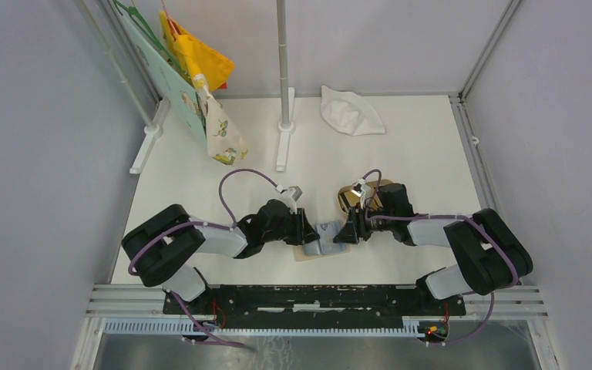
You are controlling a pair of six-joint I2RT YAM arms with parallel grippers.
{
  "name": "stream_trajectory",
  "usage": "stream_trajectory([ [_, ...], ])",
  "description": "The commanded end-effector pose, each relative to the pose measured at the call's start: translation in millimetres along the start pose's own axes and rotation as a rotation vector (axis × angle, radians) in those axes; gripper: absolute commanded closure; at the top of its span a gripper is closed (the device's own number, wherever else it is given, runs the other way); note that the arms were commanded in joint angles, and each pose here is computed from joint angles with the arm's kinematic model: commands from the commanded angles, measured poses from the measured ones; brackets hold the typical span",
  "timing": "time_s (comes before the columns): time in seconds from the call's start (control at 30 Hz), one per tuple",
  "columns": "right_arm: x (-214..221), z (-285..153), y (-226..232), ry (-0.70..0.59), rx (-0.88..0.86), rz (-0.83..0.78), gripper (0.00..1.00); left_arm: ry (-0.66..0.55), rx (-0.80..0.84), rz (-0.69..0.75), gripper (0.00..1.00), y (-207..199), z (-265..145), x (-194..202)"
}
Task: Put the credit cards into the card holder
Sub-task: Turn over the card slot in the card holder.
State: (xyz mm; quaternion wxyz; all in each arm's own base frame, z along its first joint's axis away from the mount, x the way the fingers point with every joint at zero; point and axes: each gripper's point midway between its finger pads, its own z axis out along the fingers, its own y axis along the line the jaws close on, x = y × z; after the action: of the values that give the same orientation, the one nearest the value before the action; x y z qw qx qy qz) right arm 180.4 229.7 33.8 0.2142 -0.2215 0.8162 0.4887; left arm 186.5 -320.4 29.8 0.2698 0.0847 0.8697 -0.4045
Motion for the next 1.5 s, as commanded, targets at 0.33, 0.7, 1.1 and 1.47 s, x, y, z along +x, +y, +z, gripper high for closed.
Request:
stream_trajectory([
  [0.33, -22.2, 0.1, 16.0, -0.055, -0.091, -0.040, 0.47, -0.034, 0.058, 0.028, 0.74, -16.3, 7.4, -11.8],
  [0.7, -24.8, -1.0, 20.8, -0.069, -0.120, -0.021, 0.46, -0.026, 0.045, 0.020, 0.89, -11.6, 10.0, -8.6],
  [1.1, -24.9, -2.4, -7.0, -0.073, 0.010, -0.038, 0.45, -0.044, 0.049, 0.021, 0.94, -13.3, 6.1, -11.5],
  [1.47, -20.6, -1.3, -13.2, -0.059, 0.031, -0.032, 0.46, -0.071, 0.138, 0.024, 0.87, -34.7, -4.0, -19.2],
])
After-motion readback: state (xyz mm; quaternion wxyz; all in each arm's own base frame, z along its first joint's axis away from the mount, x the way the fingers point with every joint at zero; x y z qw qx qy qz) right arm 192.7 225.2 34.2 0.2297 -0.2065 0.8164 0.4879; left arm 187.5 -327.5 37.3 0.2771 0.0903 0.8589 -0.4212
